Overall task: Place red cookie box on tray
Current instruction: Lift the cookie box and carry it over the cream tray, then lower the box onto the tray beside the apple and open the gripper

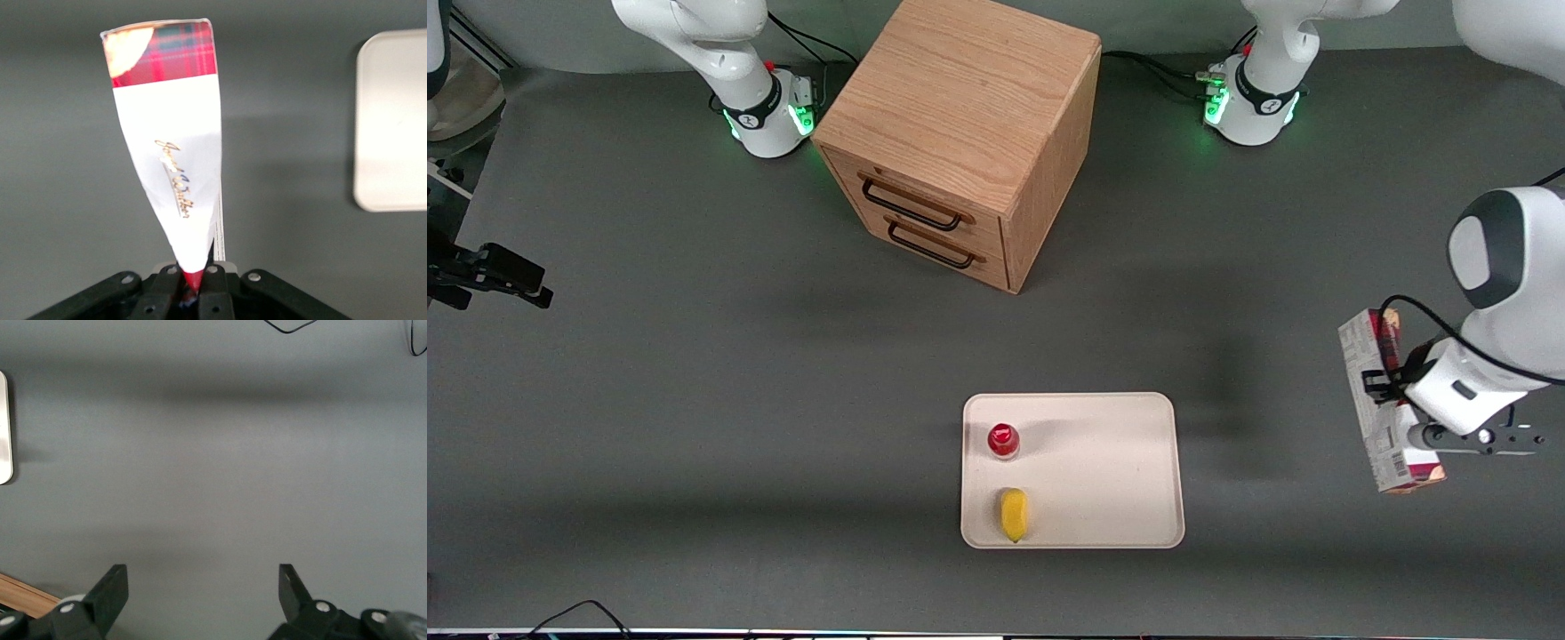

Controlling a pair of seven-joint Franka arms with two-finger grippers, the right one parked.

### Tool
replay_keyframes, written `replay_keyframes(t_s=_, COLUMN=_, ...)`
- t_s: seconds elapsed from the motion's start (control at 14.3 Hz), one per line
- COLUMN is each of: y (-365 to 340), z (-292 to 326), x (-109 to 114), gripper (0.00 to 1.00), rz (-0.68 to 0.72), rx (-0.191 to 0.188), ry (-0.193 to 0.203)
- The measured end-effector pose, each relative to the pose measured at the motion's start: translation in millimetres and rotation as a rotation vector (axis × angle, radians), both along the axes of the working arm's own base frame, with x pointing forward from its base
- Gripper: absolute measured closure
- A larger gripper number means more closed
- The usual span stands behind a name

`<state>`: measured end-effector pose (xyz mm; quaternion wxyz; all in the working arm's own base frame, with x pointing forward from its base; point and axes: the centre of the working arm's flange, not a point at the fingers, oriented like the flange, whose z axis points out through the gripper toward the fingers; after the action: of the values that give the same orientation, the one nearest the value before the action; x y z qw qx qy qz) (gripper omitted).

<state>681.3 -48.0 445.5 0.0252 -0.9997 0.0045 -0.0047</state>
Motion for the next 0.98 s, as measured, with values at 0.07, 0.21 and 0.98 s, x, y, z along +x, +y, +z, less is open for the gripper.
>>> replay_keyframes(t_s=0.07, y=-23, z=-4, x=7, gripper=0.95, rz=0.017, rx=0.006, ry=0.000)
replay_keyframes(t_s=0.21, y=-70, z=-19, x=24, gripper=0.95, rz=0.049, rx=0.003, ry=-0.009)
replay_keyframes(t_s=0.98, y=-218, z=-154, x=49, gripper=0.95, rz=0.037, rx=0.008, ry=-0.023)
